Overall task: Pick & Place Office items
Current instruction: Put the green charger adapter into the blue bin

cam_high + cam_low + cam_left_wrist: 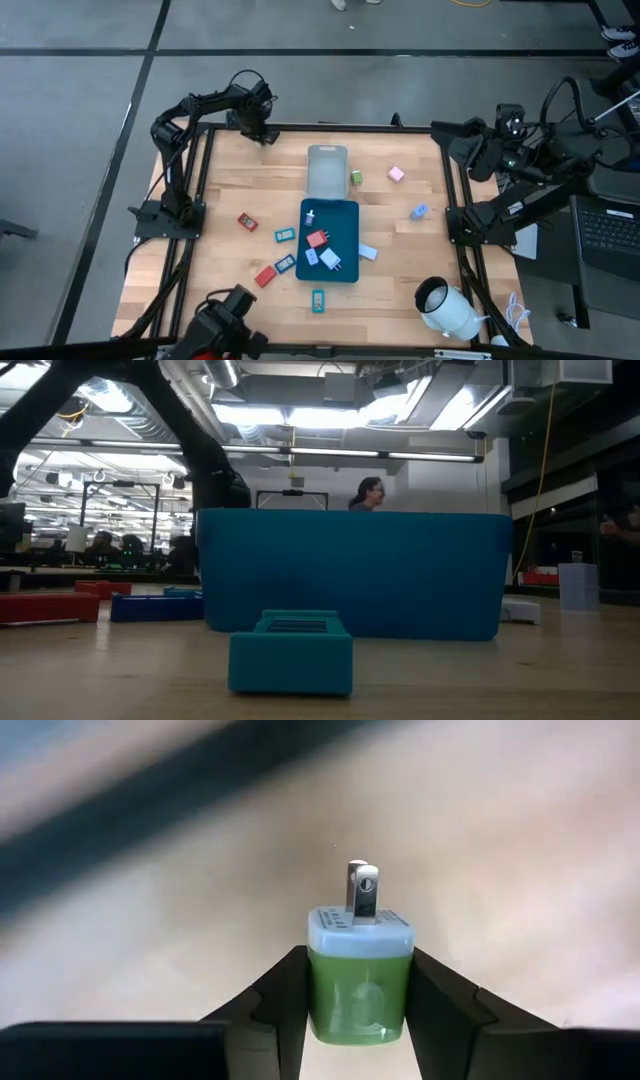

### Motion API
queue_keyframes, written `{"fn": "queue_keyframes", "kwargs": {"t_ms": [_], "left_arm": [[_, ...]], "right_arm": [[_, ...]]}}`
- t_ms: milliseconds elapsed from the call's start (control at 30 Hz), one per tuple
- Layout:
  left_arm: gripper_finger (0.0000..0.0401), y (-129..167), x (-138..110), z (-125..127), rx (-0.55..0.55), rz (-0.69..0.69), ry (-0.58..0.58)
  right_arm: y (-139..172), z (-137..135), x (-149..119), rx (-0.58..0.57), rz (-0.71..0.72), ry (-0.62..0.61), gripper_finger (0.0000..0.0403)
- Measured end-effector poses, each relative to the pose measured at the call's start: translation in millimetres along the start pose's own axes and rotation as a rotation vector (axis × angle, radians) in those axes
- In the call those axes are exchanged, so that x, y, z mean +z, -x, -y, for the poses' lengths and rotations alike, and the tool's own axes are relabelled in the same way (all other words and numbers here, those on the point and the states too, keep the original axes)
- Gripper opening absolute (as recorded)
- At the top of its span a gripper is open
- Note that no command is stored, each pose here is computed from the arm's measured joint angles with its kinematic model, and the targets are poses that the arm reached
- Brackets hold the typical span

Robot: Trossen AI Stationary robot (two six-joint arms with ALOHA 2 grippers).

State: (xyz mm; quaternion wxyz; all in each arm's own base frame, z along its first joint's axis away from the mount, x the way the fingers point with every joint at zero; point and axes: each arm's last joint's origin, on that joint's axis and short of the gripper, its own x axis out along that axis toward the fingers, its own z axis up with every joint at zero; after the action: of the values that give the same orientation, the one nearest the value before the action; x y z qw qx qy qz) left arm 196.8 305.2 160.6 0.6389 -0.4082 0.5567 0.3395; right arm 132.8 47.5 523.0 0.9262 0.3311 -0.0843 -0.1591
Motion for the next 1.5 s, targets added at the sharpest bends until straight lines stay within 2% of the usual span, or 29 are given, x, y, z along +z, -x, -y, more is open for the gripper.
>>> {"fn": "queue_keyframes", "kwargs": {"t_ms": [133,233,433,600,667,767,900,1100,1167,1333,1500], "left_arm": [[0.0126,24.4,-21.4,25.8,-0.074,-0.069,-0.099],[0.0126,52.9,-47.8,53.4,-0.120,-0.035,-0.190],[0.0127,104.7,-130.9,101.0,-0.232,0.103,-0.344],[0.0128,115.7,-204.2,132.6,-0.376,0.232,-0.469],[0.0128,110.2,-225.7,148.1,-0.419,0.277,-0.510],[0.0128,99.5,-244.3,177.5,-0.466,0.367,-0.535],[0.0129,83.0,-243.5,219.9,-0.505,0.465,-0.594],[0.0129,61.6,-219.4,261.9,-0.411,0.459,-0.717],[0.0129,62.0,-213.2,272.1,-0.412,0.467,-0.779],[0.0131,46.1,-205.1,273.3,-0.282,0.416,-0.824],[0.0138,36.7,-196.6,275.0,-0.328,0.376,-0.824]], "right_arm": [[-1.0,-0.8,-1.3,0.005,-0.007,0.002,0.0348],[-1.3,-1.1,-1.8,0.006,-0.008,0.011,0.0348],[1.6,-4.2,-4.9,0.004,-0.013,0.049,0.0348],[4.7,-5.8,-6.1,-0.003,-0.009,0.077,0.0348],[5.5,-6.3,-6.3,0.001,-0.012,0.087,0.0348],[5.7,-6.5,-6.5,0.002,-0.013,0.094,0.0348],[5.8,-6.4,-6.4,0.003,-0.013,0.094,0.0348],[5.8,-7.4,-7.1,0.036,-0.035,0.096,0.0348],[5.3,-8.4,-8.5,0.050,-0.047,0.099,0.0348],[4.1,-11.8,-18.2,0.049,-0.086,0.140,0.0348],[1.9,-12.3,-29.9,0.021,-0.134,0.159,0.0348]]}}
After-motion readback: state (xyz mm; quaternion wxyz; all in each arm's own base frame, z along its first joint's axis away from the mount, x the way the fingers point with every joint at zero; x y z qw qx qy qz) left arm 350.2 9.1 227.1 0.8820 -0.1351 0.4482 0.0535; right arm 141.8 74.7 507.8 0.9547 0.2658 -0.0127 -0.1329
